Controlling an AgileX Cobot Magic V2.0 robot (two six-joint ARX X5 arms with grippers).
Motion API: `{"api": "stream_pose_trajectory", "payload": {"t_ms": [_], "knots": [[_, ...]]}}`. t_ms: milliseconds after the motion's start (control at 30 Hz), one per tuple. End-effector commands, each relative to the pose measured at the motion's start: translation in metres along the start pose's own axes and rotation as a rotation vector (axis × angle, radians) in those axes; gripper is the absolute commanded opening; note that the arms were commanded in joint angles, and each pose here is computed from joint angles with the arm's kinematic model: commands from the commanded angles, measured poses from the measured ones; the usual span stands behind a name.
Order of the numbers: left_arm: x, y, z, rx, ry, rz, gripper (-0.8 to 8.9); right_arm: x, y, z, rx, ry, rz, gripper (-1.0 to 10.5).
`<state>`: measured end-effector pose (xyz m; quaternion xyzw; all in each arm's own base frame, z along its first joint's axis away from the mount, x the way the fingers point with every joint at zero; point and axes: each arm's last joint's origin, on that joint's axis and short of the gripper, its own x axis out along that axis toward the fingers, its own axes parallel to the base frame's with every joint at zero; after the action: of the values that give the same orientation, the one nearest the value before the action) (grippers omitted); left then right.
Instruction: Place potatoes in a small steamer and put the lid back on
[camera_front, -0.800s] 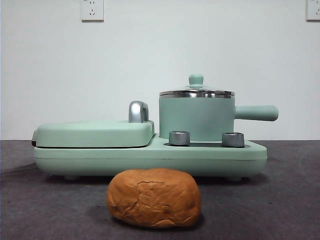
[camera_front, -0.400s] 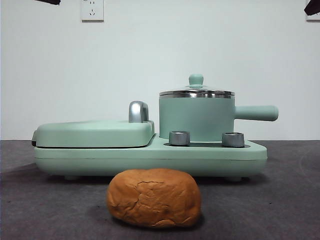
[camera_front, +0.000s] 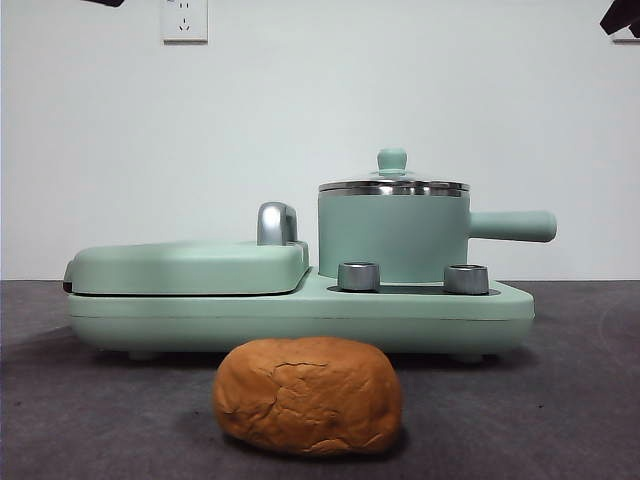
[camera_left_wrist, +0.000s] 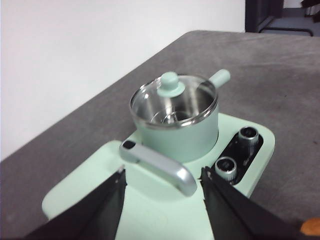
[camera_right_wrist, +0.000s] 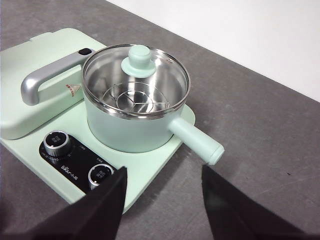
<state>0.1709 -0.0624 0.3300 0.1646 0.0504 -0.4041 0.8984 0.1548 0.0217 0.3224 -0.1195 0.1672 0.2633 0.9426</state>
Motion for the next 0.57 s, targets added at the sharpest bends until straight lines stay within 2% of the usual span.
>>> {"api": "stream_pose_trajectory", "payload": {"t_ms": [33,300,567], "knots": [[0.007,0.003,0.009,-0.015,-0.044,-0.001,2.44,-0.001,-0.001,0.005,0.012,-0.014,-0.004,2.4],[0.053,0.005,0.012,-0.095,-0.060,-0.011,2.45,-0.001,0.000,0.005,0.041,-0.018,0.003,2.4],[0.117,0.005,0.025,-0.104,-0.002,-0.083,2.44,-0.001,0.000,0.005,0.077,-0.018,0.003,2.4]]}}
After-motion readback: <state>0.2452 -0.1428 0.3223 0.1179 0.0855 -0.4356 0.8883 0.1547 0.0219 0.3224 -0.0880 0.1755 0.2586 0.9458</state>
